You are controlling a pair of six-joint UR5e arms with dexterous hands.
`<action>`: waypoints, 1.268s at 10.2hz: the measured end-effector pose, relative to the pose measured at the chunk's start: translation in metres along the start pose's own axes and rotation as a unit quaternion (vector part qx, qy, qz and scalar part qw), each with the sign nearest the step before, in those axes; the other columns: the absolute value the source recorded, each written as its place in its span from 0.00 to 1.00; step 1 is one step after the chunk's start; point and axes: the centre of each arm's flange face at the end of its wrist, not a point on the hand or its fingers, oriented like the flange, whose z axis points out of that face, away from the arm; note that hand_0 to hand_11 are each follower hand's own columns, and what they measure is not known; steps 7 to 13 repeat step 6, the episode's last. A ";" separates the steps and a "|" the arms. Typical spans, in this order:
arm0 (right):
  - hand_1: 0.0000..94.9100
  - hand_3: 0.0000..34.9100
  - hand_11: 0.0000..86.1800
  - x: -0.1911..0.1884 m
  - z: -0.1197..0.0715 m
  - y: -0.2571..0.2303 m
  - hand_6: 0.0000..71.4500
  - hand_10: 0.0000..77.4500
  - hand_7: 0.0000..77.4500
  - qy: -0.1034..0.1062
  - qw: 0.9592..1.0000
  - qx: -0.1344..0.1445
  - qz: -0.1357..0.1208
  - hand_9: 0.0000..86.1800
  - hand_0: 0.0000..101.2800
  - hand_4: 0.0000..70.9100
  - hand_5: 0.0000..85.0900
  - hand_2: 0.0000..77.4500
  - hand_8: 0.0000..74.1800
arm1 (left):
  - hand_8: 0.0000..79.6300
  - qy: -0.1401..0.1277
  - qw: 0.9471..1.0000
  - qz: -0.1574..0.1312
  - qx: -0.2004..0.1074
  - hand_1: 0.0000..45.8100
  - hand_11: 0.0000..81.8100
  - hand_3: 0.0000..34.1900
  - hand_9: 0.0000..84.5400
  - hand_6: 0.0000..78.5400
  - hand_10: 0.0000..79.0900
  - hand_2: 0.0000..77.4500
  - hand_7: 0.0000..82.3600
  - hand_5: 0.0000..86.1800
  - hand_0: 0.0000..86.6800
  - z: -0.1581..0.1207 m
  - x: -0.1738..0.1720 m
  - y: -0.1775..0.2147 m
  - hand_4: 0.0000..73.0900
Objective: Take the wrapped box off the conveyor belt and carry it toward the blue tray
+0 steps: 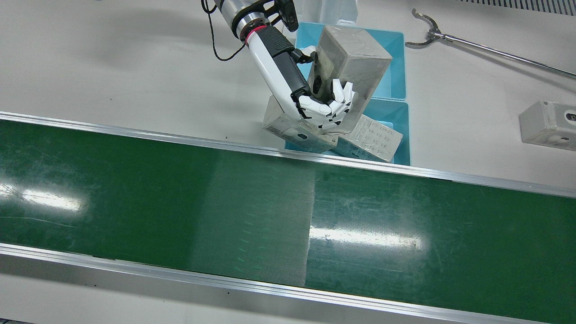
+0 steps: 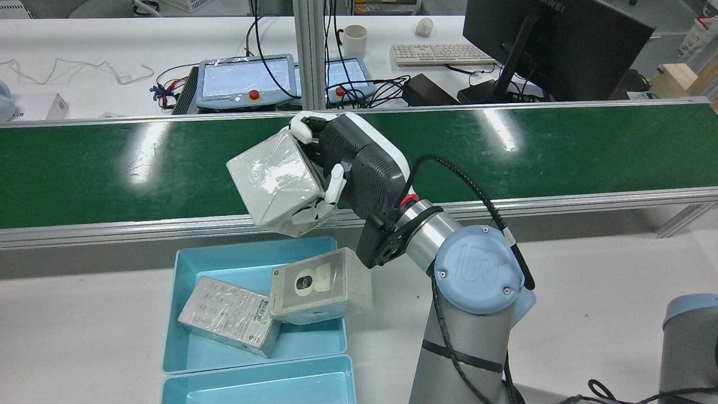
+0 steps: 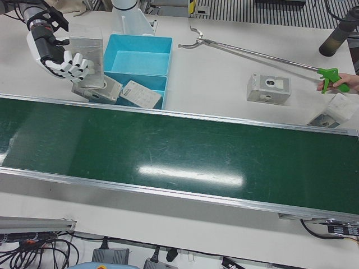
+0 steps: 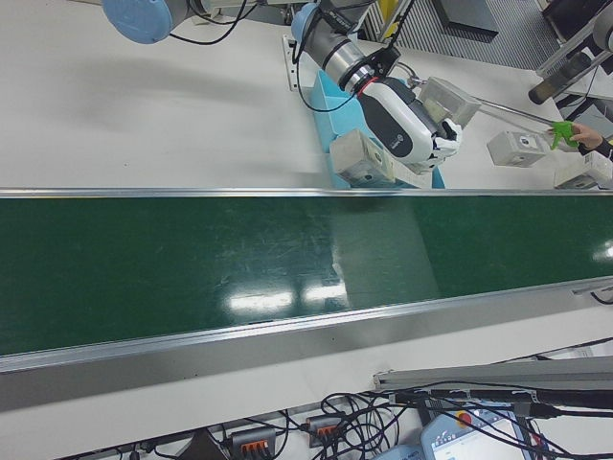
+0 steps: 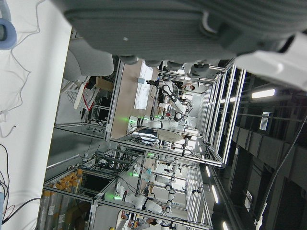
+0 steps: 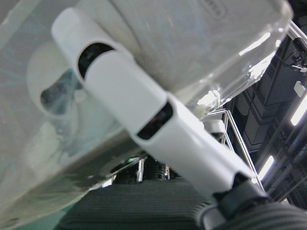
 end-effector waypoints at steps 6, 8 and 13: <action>0.14 0.13 0.02 0.058 -0.008 -0.001 0.06 0.00 0.08 0.043 0.999 -0.012 0.017 0.02 0.51 0.26 0.30 0.26 0.00 | 0.01 0.000 1.000 0.000 0.000 0.00 0.01 0.00 0.01 0.01 0.01 0.01 0.00 0.01 0.00 0.000 0.000 0.000 0.00; 0.14 0.13 0.02 0.058 -0.008 -0.001 0.06 0.00 0.08 0.043 0.999 -0.012 0.017 0.02 0.51 0.26 0.30 0.26 0.00 | 0.01 0.000 1.000 0.000 0.000 0.00 0.01 0.00 0.01 0.01 0.01 0.01 0.00 0.01 0.00 0.000 0.000 0.000 0.00; 0.14 0.13 0.02 0.058 -0.008 -0.001 0.06 0.00 0.08 0.043 0.999 -0.012 0.017 0.02 0.51 0.26 0.30 0.26 0.00 | 0.01 0.000 1.000 0.000 0.000 0.00 0.01 0.00 0.01 0.01 0.01 0.01 0.00 0.01 0.00 0.000 0.000 0.000 0.00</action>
